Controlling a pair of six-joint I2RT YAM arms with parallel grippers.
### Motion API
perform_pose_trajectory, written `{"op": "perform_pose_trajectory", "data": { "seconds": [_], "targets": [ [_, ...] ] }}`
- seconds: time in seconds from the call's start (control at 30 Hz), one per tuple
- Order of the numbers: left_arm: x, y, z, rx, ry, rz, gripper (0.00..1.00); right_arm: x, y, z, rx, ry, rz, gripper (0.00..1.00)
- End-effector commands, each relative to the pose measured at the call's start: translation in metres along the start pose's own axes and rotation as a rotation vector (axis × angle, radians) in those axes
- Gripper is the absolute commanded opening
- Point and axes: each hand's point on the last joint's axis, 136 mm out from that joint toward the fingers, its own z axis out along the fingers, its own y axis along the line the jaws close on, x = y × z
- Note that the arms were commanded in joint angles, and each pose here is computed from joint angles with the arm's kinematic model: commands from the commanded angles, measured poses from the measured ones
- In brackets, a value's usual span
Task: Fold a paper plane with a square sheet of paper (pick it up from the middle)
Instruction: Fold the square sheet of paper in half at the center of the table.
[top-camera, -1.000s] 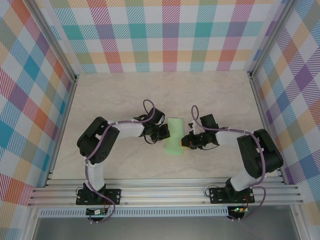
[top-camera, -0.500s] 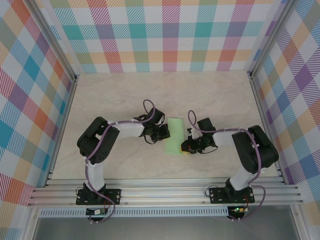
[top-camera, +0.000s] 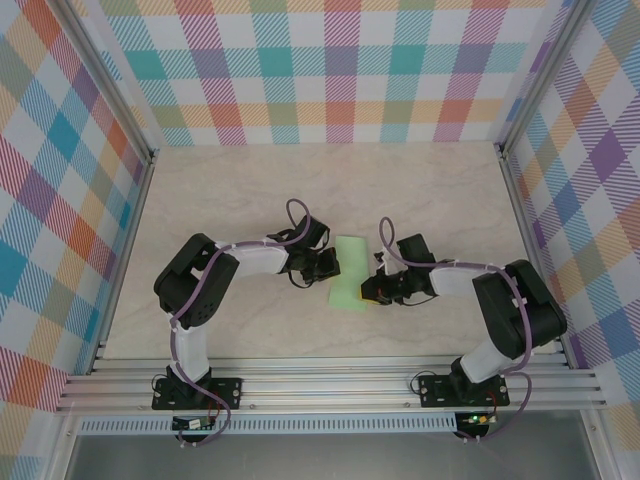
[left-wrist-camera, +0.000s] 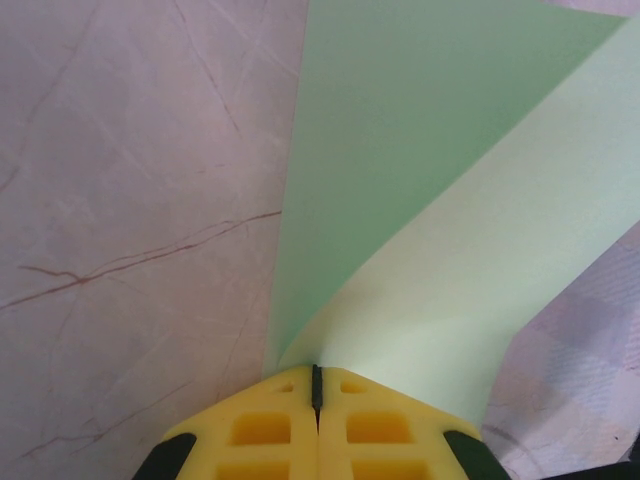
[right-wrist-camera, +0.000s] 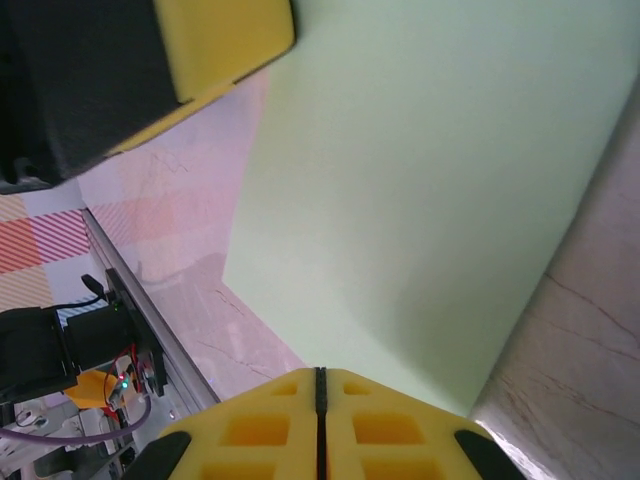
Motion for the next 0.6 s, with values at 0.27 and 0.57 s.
{"op": "perform_pose_trajectory", "data": {
  "seconds": [0.27,0.57],
  "targets": [
    [0.026,0.028,0.015,-0.086,0.085,-0.008,0.00,0.022,-0.032,0.010,0.108,0.049,0.041,0.08],
    [0.027,0.029,0.015,-0.089,0.088,-0.010,0.00,0.011,0.005,0.004,0.027,0.028,-0.039,0.08]
  ]
}}
